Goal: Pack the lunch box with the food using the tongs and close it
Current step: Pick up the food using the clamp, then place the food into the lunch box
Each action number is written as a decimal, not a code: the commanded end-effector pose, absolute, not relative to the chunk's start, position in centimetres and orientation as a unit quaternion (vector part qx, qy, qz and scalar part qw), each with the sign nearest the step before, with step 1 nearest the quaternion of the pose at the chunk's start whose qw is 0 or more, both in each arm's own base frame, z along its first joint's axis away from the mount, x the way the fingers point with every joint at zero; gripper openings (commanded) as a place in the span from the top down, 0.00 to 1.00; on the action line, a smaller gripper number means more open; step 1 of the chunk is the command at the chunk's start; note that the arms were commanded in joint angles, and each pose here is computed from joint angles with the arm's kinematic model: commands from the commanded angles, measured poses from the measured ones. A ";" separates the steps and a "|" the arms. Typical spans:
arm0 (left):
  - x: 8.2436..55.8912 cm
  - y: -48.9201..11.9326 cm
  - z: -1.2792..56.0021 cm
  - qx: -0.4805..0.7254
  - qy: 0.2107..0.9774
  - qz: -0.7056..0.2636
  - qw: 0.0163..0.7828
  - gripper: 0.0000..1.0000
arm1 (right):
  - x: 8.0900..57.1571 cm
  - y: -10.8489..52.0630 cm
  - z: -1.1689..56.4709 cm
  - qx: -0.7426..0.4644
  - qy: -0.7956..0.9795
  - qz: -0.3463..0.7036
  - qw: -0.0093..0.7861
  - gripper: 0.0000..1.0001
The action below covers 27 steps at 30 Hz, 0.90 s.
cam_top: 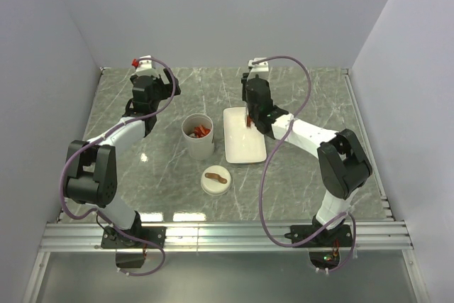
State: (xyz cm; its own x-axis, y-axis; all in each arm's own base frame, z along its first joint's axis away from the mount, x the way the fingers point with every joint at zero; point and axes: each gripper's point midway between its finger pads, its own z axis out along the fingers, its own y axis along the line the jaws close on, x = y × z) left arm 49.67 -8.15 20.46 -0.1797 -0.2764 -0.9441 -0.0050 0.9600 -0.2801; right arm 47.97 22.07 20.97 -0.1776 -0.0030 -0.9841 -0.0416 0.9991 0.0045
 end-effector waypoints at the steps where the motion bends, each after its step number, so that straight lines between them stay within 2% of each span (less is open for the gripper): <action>1: 50.4 -8.3 22.8 -0.094 0.739 -0.118 0.656 0.01 | 47.7 21.6 21.5 0.000 0.769 -0.004 0.639 0.72; 5: 50.4 -8.3 22.9 -0.094 0.739 -0.119 0.657 0.00 | 47.8 21.6 22.5 -0.005 0.764 -0.005 0.645 0.81; 10: 50.4 -8.3 22.8 -0.094 0.739 -0.118 0.656 0.00 | 47.1 22.6 27.3 -0.035 0.732 0.035 0.680 0.85; 15: 50.4 -8.3 22.7 -0.095 0.740 -0.117 0.656 0.01 | 45.0 23.5 32.1 -0.072 0.686 0.092 0.718 0.85; 20: 50.3 -8.0 23.0 -0.102 0.734 -0.114 0.662 0.01 | 42.0 26.6 37.2 -0.143 0.633 0.192 0.736 0.84; 27: 50.3 -7.8 22.9 -0.104 0.735 -0.111 0.661 0.00 | 37.6 31.6 41.0 -0.250 0.574 0.329 0.707 0.84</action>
State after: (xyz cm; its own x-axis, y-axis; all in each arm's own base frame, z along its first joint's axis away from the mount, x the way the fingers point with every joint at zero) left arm 49.68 -8.09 20.48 -0.1778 -0.2777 -0.9441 -0.0086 0.9598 -0.2807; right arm 40.86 28.55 36.68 0.0802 0.1033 -0.9914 -0.5792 0.8143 0.0380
